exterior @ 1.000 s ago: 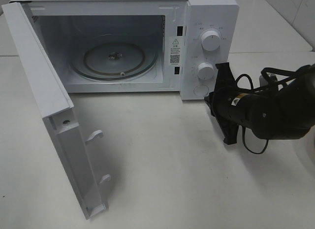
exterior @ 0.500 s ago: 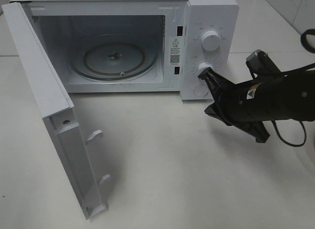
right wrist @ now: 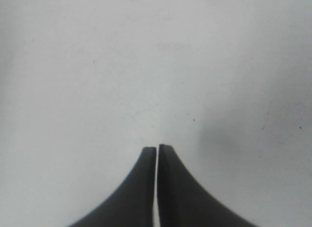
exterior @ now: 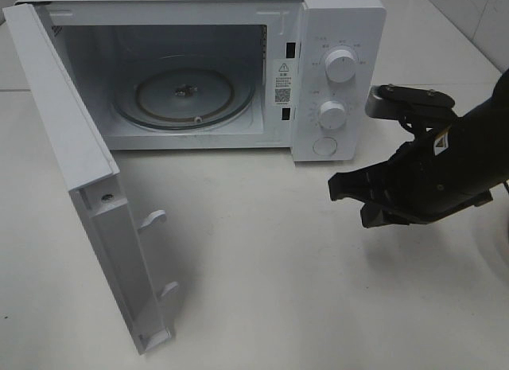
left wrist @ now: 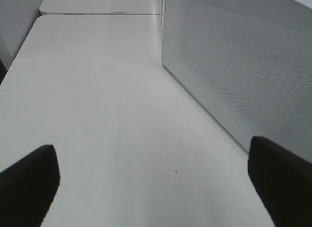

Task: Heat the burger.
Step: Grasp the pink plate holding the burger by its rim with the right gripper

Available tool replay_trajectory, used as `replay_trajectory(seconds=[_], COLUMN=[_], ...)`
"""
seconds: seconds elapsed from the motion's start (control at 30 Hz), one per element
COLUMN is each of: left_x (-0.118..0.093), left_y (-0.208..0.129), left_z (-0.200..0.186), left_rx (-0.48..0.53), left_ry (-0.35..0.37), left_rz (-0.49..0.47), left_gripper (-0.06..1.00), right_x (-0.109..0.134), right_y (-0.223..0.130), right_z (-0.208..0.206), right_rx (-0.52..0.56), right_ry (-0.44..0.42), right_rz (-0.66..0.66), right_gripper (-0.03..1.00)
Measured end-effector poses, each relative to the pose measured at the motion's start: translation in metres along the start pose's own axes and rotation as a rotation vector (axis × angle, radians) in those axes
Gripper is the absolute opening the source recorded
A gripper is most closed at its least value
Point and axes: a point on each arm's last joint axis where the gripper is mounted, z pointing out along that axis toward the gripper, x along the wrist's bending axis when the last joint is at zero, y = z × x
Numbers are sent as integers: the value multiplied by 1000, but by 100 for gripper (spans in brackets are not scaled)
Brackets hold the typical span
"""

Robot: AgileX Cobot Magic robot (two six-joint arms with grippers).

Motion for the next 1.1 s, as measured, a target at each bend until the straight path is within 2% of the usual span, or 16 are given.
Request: replay_trajectory(seconds=[0.03,0.1,0.3,0.37,0.4,0.43,0.47,0.5,0.53,0.57,0.63,0.67,0.73,1.1], left_x=[0,0,0,0,0,0,0,0,0,0,0,0,0,0], left_y=[0,0,0,0,0,0,0,0,0,0,0,0,0,0], left_z=[0,0,0,0,0,0,0,0,0,0,0,0,0,0], left_rx=[0,0,0,0,0,0,0,0,0,0,0,0,0,0], left_ry=[0,0,0,0,0,0,0,0,0,0,0,0,0,0], left_rz=[0,0,0,0,0,0,0,0,0,0,0,0,0,0], left_gripper=[97,97,97,97,97,97,97,97,97,97,97,97,97,97], right_x=[1,3,-3,-17,-17,-21,-29,-29,-34,-34,-53,-53,-69,-94], right_y=[2,4,11,17,17,18,19,19,19,19,22,22,22,21], right_z=[-5,-14,-27,-43,-43,-47,-55,-55,-59,-59,-72,-72,-77,-83], right_rx=[49,127,189,195,195,193,190,190,183,183,165,165,189,210], right_ry=[-11,-27,-56,-90,-90,-99,-117,-117,-129,-129,-193,-193,-251,-316], right_rz=[-94,-193,-228,-243,-243,-245,-247,-247,-251,-251,-244,-244,-252,-194], right_gripper=[5,7,12,26,26,33,49,49,57,57,85,85,95,99])
